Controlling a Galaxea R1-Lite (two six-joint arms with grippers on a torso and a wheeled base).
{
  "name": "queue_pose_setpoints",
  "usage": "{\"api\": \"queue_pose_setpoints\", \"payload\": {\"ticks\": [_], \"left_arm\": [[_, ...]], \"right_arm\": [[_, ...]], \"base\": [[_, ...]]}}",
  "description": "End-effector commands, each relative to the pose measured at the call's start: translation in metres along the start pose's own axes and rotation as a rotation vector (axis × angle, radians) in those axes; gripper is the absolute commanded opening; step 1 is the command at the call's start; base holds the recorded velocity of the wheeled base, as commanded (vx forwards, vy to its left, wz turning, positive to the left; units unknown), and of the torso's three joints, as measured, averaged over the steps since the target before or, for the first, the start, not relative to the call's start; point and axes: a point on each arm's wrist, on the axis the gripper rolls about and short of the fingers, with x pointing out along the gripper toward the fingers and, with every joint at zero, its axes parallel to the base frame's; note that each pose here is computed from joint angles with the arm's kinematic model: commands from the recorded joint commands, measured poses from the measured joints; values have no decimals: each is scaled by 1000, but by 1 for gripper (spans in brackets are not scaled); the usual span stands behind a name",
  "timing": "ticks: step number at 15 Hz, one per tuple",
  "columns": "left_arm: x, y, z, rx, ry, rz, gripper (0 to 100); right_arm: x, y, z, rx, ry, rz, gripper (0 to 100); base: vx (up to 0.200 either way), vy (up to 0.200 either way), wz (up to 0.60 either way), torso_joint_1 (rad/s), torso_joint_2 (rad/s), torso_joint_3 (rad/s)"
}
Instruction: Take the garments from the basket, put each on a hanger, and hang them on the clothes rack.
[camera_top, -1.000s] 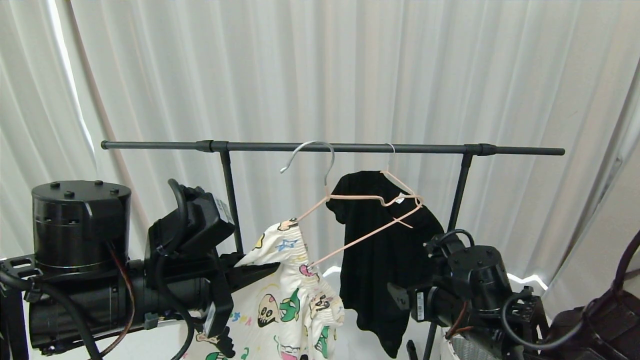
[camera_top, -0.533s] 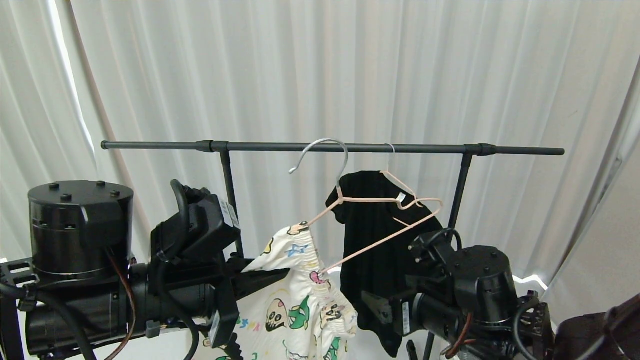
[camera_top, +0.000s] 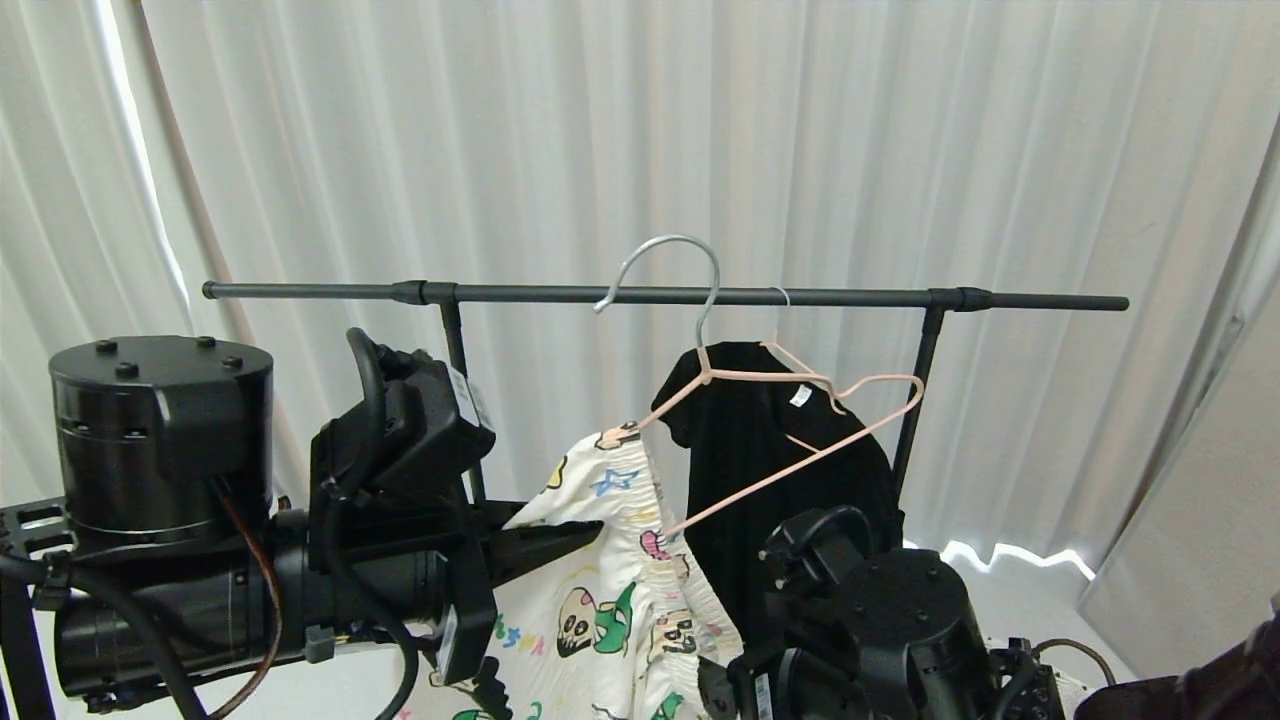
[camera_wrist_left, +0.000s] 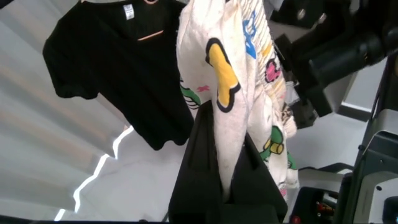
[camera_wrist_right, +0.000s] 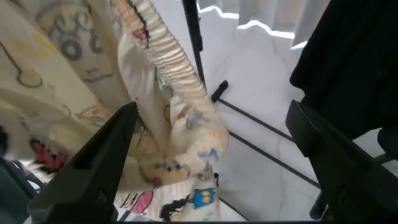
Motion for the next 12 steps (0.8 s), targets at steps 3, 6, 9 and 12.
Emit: {"api": "queue_pose_setpoints", "payload": {"ticks": [3, 6, 9, 12], "left_arm": [[-1, 3, -2, -6, 8, 21, 0], [-1, 5, -5, -16, 20, 32, 0], [-1, 4, -8, -21, 31, 32, 0], [-4, 3, -29, -59, 96, 41, 0]], "right_arm": [[8, -24, -9, -4, 24, -134, 100], [0, -63, -12, -38, 33, -269, 100], [-5, -92, -9, -57, 19, -354, 100], [-11, -113, -2, -51, -2, -419, 100]], "base": [[0, 0, 0, 0, 0, 0], [0, 0, 0, 0, 0, 0], [0, 0, 0, 0, 0, 0], [0, 0, 0, 0, 0, 0]]}}
